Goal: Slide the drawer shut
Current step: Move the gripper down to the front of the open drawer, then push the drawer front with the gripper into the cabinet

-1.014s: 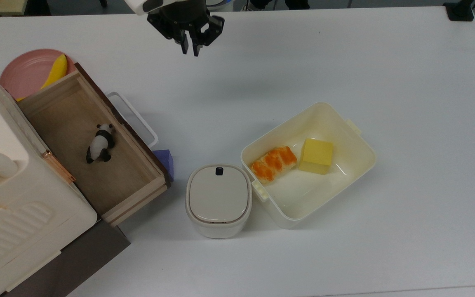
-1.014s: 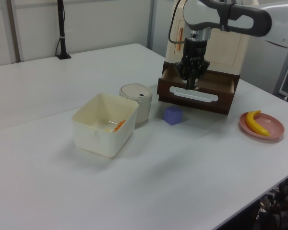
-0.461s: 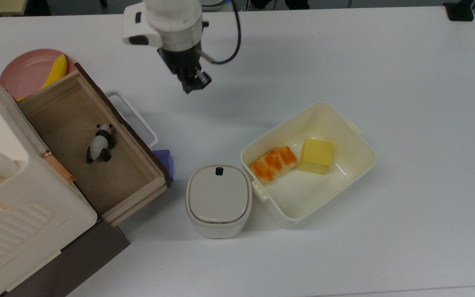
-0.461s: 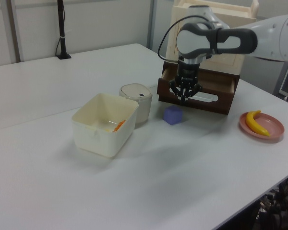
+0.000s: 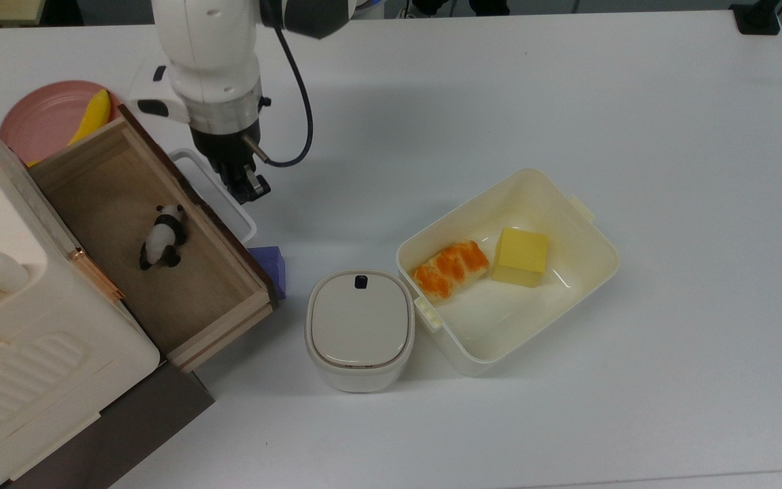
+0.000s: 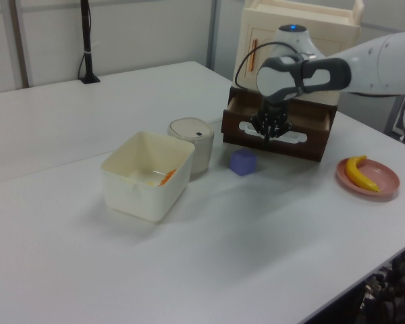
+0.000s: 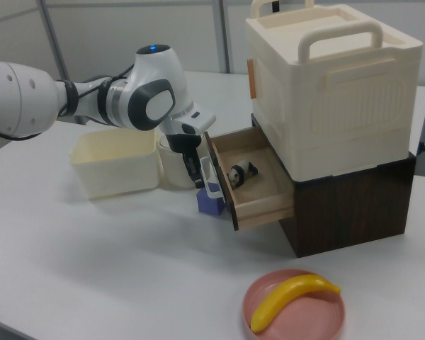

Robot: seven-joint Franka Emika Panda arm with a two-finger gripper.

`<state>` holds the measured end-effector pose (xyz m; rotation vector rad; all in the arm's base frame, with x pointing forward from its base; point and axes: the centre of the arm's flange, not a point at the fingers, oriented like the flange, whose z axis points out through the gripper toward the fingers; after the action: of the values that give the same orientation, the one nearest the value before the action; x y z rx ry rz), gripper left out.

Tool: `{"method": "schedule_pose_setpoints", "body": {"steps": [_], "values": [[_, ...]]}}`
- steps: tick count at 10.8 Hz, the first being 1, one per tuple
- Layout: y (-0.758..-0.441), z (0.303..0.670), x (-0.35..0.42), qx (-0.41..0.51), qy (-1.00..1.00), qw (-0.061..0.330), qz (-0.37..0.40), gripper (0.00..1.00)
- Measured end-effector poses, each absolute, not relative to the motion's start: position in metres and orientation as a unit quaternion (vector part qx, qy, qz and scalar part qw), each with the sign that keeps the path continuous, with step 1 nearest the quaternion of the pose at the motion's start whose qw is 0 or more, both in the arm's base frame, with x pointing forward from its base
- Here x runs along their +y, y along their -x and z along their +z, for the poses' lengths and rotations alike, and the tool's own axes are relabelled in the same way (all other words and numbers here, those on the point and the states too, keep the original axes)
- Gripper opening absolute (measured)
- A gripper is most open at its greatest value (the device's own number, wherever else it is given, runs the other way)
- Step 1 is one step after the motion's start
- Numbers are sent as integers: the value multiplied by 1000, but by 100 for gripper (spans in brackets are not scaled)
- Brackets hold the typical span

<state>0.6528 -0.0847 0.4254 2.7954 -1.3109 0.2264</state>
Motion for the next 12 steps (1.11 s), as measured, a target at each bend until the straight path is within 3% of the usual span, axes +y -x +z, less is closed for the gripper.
{"method": "schedule_pose_setpoints", "body": {"steps": [7,12], "values": [[-678,462,-167,-446,-866,40,223,1],[-684,455,-168,-442,-866,45,229,1]]}}
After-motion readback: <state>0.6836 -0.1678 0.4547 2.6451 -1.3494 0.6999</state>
